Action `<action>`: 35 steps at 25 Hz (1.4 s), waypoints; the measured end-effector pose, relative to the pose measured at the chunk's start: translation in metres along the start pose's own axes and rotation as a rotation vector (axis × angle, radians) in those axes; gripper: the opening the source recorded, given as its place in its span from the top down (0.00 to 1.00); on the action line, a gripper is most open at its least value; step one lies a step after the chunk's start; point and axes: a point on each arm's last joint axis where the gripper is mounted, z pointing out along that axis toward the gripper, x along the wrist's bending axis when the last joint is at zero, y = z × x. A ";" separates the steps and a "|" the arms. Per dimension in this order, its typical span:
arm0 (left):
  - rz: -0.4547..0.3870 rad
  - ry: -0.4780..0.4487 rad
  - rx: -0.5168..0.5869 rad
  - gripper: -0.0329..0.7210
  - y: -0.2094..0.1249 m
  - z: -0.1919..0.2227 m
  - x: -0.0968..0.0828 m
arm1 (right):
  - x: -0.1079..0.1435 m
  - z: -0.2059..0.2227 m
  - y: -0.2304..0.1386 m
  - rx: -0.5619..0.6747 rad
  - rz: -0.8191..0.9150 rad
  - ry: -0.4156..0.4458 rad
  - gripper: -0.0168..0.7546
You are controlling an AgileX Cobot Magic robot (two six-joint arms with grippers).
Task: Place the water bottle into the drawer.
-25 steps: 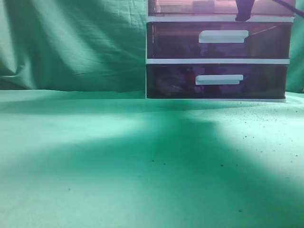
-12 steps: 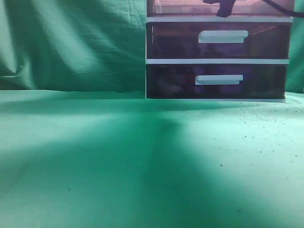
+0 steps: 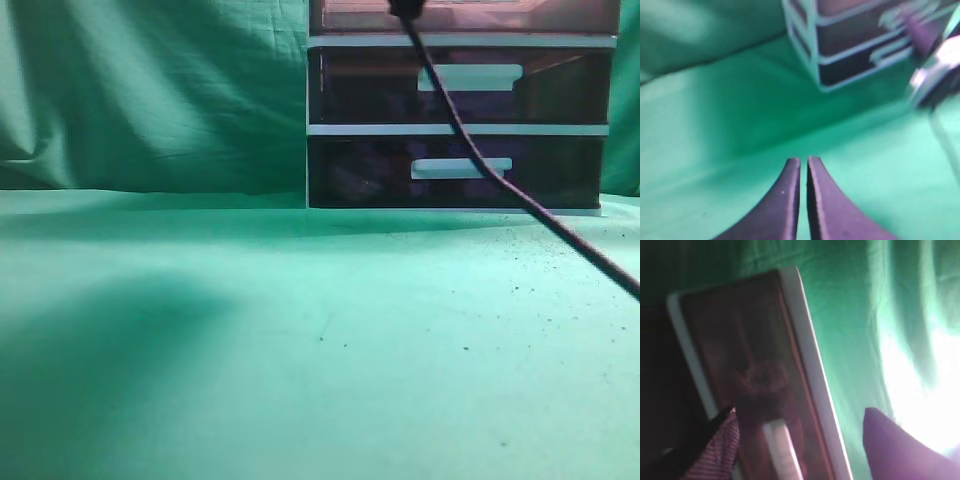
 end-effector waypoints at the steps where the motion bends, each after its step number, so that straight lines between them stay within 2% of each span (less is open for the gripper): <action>1: -0.008 -0.011 -0.025 0.96 -0.002 -0.007 0.002 | 0.001 -0.008 0.010 -0.013 0.034 0.046 0.37; 6: -0.037 -0.064 -0.157 0.96 -0.029 -0.045 0.019 | -0.020 -0.051 0.053 -0.111 0.266 0.270 0.37; 10: -0.053 -0.129 -0.262 0.96 -0.066 -0.063 0.026 | -0.043 -0.084 0.069 -0.099 0.509 0.402 0.37; 15: -0.089 -0.223 -0.372 0.96 -0.118 -0.073 0.029 | -0.071 -0.117 0.061 0.043 0.778 0.523 0.84; 16: -0.089 -0.223 -0.372 0.96 -0.118 -0.073 0.029 | -0.077 -0.123 0.059 0.067 0.830 0.528 0.89; 18: -0.103 -0.248 -0.401 0.96 -0.138 -0.074 0.030 | -0.092 -0.134 0.054 0.073 0.857 0.489 0.98; 21: -0.118 -0.263 -0.442 0.96 -0.164 -0.078 0.034 | -0.117 -0.154 0.053 -0.001 0.925 0.473 0.98; 27: -0.144 -0.286 -0.458 0.96 -0.204 -0.073 0.035 | -0.152 -0.189 0.053 -0.128 1.181 0.519 0.98; 35: -0.116 -0.281 -0.322 0.96 -0.242 -0.038 0.024 | -0.165 -0.216 0.060 -0.231 1.317 0.627 0.98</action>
